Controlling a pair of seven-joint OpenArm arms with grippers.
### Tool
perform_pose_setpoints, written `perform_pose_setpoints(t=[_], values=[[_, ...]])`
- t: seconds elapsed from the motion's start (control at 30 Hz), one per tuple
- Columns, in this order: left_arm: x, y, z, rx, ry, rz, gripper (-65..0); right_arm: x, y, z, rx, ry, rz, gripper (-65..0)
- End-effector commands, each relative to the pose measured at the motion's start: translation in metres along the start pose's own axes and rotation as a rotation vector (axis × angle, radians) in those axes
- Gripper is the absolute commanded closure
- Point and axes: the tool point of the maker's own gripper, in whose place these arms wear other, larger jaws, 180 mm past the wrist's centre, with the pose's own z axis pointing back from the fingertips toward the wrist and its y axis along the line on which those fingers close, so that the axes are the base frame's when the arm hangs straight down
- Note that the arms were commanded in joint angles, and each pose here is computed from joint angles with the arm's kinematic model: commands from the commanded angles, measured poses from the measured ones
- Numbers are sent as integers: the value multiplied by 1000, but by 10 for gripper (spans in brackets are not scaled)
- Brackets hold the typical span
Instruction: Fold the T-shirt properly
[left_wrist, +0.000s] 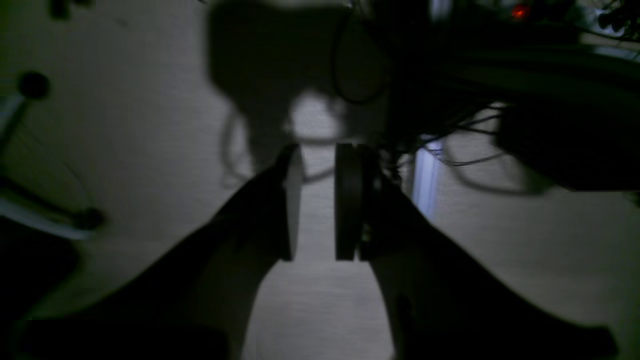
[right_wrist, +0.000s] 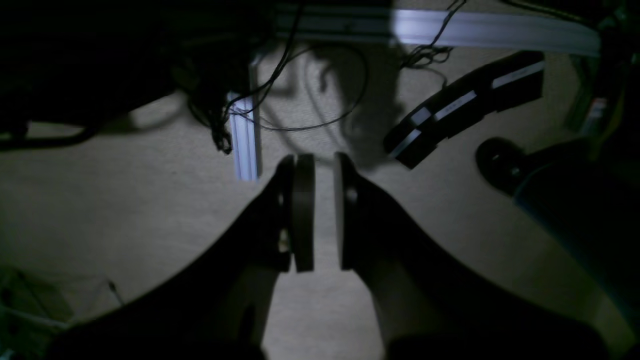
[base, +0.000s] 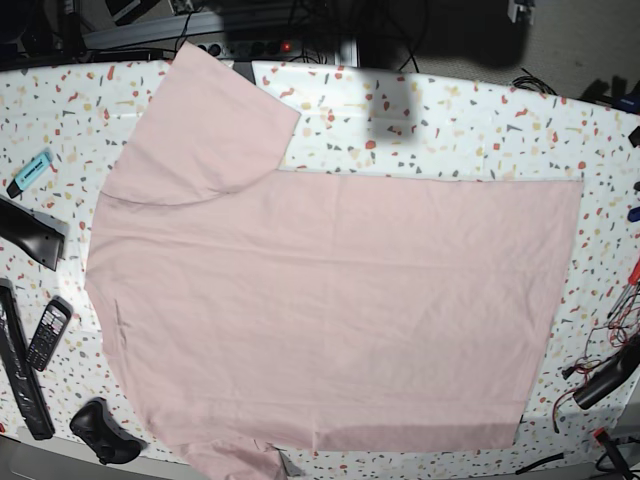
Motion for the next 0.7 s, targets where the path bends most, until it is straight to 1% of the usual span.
perform_pose_setpoints(t=[0.0,0.1,0.3,0.4,0.5,0.6,0.67], values=[[-2,8,9,9,-5,-15,-112,0,-4,10,5,-12,21,-72],[10,24,24,29,-38,-66,-112,3,-4,33,22,-24,94,-72],[42,41,57,61,-91,-197,-112,42,14,86,45,-159,315,-72],[67,47,75,78,-136,-277,-112,58,22,113,38,-195,418,-72],[94,55,91,129,-173,-405,-112,73,26,134,14,-214,520,-72],[124,63,107,203,-214,-542,-112,94,28,153,-22,-269,622,-72],[145,66,120,238,-252,-612,-112,110,28,164,-54,-312,688,-72]])
